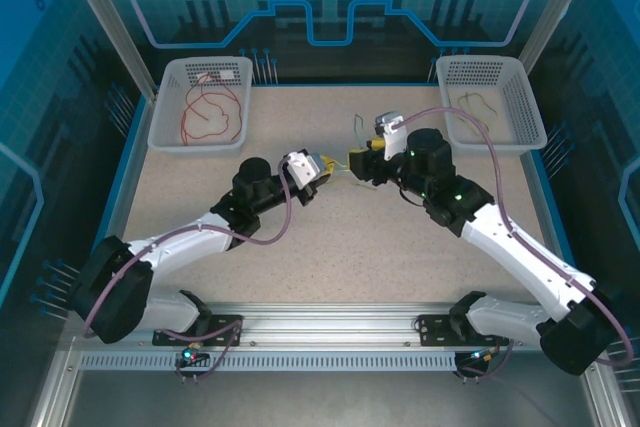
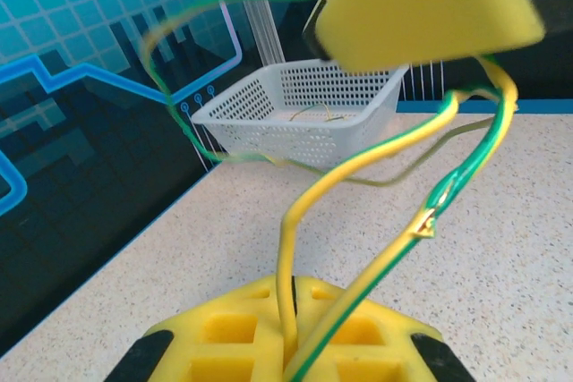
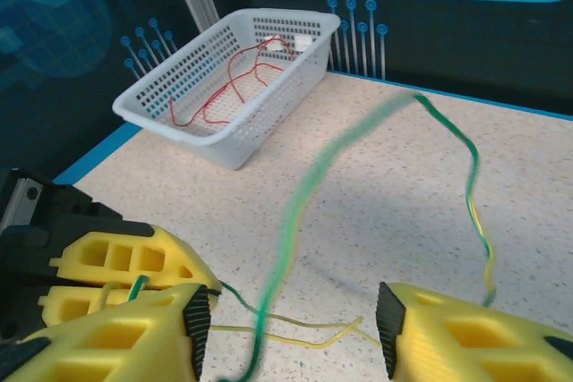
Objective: Untangle the cables
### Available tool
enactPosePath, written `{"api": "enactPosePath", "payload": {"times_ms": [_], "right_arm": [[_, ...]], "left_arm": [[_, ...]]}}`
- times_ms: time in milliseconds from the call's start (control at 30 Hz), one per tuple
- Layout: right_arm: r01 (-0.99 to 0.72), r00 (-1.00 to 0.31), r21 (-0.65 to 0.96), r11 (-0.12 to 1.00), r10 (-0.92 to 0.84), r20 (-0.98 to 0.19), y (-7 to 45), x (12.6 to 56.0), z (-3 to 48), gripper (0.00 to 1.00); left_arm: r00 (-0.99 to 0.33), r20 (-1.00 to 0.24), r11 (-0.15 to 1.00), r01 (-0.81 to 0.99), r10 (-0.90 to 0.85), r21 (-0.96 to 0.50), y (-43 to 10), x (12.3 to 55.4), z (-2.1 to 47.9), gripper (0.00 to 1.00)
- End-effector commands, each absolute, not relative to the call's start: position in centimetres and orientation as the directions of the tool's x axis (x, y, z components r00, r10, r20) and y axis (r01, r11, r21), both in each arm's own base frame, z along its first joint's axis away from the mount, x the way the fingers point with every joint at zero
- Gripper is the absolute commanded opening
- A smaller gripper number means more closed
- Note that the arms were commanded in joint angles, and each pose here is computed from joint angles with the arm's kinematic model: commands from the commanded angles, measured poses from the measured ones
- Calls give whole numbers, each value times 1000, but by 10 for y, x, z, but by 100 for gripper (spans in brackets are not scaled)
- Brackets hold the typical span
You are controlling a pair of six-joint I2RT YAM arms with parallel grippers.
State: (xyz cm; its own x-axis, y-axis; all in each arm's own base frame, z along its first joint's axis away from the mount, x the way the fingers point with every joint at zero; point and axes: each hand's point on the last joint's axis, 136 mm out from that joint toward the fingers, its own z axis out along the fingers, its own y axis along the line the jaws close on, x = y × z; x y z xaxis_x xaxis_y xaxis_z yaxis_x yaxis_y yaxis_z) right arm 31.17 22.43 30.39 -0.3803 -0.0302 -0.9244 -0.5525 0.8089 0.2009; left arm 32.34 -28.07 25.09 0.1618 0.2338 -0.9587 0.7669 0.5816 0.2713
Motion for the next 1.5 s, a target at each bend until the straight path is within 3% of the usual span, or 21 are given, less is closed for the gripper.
{"api": "enactPosePath", "payload": {"times_ms": [0, 200, 300, 400, 500, 600, 733, 867, 967, 1167, 1300, 1467], "right_arm": [[-535, -235, 74, 841, -64, -970, 197, 298, 334, 62], [-603, -20, -74, 794, -108, -994, 193, 267, 368, 66], [-732, 76, -199, 652, -211, -974, 227, 247, 361, 68], [-737, 309, -459, 497, -357, -882, 265, 222, 339, 73], [-619, 503, -674, 403, -455, -735, 289, 212, 326, 80], [-588, 490, -726, 355, -558, -670, 295, 229, 310, 80], [-545, 422, -749, 376, -649, -633, 287, 262, 297, 75], [-517, 416, -747, 419, -640, -647, 278, 268, 309, 72], [-490, 445, -750, 445, -612, -654, 272, 262, 324, 76], [-488, 397, -757, 435, -662, -636, 259, 275, 319, 75], [-532, 359, -728, 432, -664, -656, 253, 282, 310, 64], [-562, 276, -688, 460, -680, -680, 241, 295, 293, 19]], "left_arm": [[162, -956, 586, 761, 244, 279, -276, 324, 268, 0], [144, -951, 564, 777, 275, 280, -277, 320, 263, 0], [140, -946, 534, 797, 292, 283, -280, 316, 264, 0], [127, -943, 513, 812, 307, 277, -282, 315, 264, 0], [118, -940, 496, 824, 320, 273, -284, 312, 266, 0], [118, -942, 494, 827, 315, 269, -283, 311, 269, 0], [117, -943, 479, 838, 310, 261, -284, 306, 271, 0], [109, -942, 465, 848, 317, 254, -284, 301, 269, 0], [101, -941, 459, 853, 324, 250, -283, 300, 266, 0], [99, -944, 429, 872, 315, 234, -286, 294, 271, 0], [113, -949, 429, 872, 295, 237, -286, 292, 279, 0], [128, -957, 437, 868, 260, 235, -285, 289, 291, 0]]}}
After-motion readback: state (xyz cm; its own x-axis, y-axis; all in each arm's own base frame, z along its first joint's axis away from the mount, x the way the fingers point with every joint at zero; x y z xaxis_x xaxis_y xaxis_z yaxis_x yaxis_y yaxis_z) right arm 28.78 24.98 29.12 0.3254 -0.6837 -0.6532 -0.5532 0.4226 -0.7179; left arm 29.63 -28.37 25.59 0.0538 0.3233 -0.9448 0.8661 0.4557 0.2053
